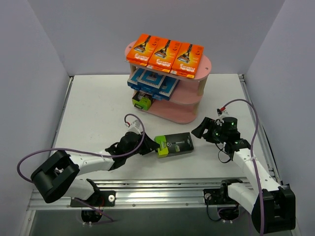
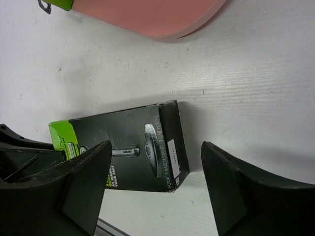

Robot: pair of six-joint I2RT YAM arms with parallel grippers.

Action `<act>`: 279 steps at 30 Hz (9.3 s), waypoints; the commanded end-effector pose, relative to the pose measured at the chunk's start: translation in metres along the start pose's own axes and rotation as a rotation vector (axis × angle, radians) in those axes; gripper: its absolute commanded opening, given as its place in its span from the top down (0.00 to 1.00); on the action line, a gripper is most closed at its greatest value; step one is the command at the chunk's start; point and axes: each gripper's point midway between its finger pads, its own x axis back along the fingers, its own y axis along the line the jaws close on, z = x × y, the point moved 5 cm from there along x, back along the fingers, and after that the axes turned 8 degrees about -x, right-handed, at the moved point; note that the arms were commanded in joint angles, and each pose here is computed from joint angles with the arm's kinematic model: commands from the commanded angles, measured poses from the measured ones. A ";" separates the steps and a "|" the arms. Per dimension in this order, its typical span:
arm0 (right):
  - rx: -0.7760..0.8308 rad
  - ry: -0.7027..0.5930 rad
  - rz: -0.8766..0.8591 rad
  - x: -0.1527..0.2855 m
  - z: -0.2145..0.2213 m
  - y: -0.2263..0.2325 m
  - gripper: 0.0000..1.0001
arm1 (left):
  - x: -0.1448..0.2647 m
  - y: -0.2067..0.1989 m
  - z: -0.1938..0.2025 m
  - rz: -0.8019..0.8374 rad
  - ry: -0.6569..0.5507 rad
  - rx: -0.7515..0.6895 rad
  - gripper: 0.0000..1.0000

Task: Place and organize the shaving razors onto the shelf

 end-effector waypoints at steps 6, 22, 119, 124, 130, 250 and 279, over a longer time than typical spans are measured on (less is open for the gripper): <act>-0.015 0.004 -0.004 0.004 0.009 -0.004 0.31 | 0.009 -0.026 -0.037 0.077 -0.098 -0.052 0.98; -0.024 0.010 -0.007 0.005 0.012 -0.005 0.31 | 0.018 -0.028 -0.064 0.124 -0.159 -0.046 0.98; -0.037 0.078 -0.016 -0.004 0.025 -0.011 0.31 | 0.054 0.071 -0.036 -0.111 -0.295 0.077 0.43; -0.038 0.079 -0.014 -0.005 0.025 -0.011 0.31 | 0.046 0.078 -0.032 -0.123 -0.272 0.095 0.43; -0.037 0.080 -0.014 -0.005 0.026 -0.011 0.31 | 0.033 0.078 -0.030 -0.095 -0.250 0.107 0.43; -0.075 0.047 0.065 -0.071 0.098 0.007 0.39 | -0.002 -0.018 -0.115 0.288 -0.545 -0.466 0.98; -0.110 0.004 0.090 -0.092 0.073 -0.023 0.40 | -0.020 -0.034 -0.112 0.360 -0.452 -0.591 0.98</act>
